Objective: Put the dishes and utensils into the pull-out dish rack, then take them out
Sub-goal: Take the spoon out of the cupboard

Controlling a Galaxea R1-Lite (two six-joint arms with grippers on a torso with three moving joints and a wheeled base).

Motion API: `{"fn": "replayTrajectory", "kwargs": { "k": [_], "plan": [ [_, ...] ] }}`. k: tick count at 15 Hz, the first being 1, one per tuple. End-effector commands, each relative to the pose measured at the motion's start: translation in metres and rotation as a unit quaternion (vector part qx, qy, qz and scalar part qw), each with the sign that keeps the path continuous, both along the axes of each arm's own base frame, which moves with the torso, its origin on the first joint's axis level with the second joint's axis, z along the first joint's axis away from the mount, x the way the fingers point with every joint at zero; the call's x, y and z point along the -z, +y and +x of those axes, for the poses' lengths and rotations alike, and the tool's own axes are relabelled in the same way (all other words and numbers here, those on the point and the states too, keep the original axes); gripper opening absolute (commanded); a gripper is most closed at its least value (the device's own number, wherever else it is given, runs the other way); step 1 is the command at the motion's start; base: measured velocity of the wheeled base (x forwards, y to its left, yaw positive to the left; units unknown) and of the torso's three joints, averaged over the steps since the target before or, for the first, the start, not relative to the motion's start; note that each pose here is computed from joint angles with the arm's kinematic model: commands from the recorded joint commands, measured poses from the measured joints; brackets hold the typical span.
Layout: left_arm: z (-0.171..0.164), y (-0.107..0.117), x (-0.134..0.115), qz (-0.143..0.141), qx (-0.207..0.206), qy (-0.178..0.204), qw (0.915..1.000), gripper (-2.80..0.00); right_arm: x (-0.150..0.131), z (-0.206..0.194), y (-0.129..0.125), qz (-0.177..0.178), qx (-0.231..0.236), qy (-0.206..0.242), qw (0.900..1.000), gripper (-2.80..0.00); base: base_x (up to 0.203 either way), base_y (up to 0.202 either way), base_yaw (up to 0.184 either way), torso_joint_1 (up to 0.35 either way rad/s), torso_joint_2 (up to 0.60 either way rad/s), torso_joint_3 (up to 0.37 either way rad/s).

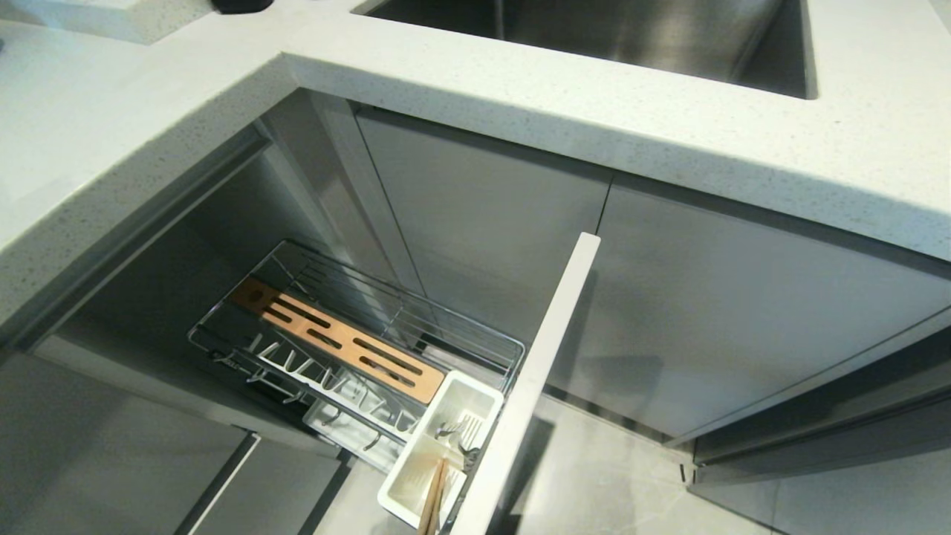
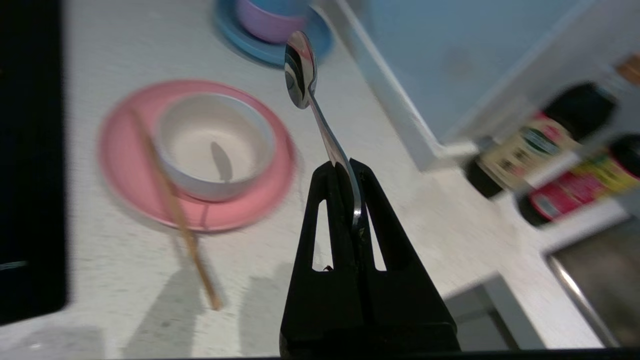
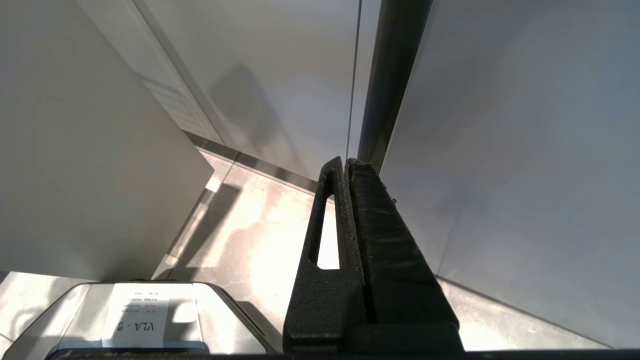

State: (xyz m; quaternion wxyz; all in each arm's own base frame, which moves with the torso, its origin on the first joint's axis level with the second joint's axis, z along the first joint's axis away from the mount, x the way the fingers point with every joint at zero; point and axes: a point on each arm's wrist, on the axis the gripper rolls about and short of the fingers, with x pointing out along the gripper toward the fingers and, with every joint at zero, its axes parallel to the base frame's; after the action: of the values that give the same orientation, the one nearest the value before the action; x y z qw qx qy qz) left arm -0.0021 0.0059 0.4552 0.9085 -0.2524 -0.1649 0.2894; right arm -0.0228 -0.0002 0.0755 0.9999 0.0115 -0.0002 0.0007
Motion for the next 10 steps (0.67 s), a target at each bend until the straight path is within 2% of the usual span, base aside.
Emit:
{"fn": "replayTrajectory", "kwargs": {
  "k": [1,2,5,6,8,10],
  "plan": [
    [0.008,0.005,0.006,-0.01,-0.058,0.016,0.9982,-2.8,0.0,0.0,0.0,0.0,0.0,0.001,1.0,-2.8,0.0,0.0,0.0,0.0,0.0,0.0],
    [0.017,0.01,0.01,-0.013,-0.075,0.019,0.9969,-2.8,0.0,0.0,0.0,0.0,-0.001,0.001,1.0,-2.8,0.0,0.0,0.0,0.0,0.0,0.0],
    [0.05,0.03,0.022,0.0,-0.145,-0.009,0.9894,-2.8,0.0,0.0,0.0,0.0,0.0,0.001,1.0,-2.8,0.0,0.0,0.0,0.0,0.0,0.0],
    [0.059,0.036,0.027,0.009,-0.155,-0.018,0.9877,-2.8,0.0,0.0,0.0,0.0,-0.001,0.001,1.0,-2.8,0.0,0.0,0.0,0.0,0.0,0.0],
    [0.073,0.042,0.031,0.032,-0.162,-0.069,0.9838,-2.8,0.0,0.0,0.0,0.0,0.0,0.001,1.0,-2.8,0.0,0.0,0.0,0.0,0.0,0.0],
    [0.083,0.046,0.04,0.051,-0.163,-0.088,0.9814,-2.8,0.0,0.0,0.0,0.0,0.0,0.001,1.0,-2.8,0.0,0.0,0.0,0.0,0.0,0.0]
  ]
}}
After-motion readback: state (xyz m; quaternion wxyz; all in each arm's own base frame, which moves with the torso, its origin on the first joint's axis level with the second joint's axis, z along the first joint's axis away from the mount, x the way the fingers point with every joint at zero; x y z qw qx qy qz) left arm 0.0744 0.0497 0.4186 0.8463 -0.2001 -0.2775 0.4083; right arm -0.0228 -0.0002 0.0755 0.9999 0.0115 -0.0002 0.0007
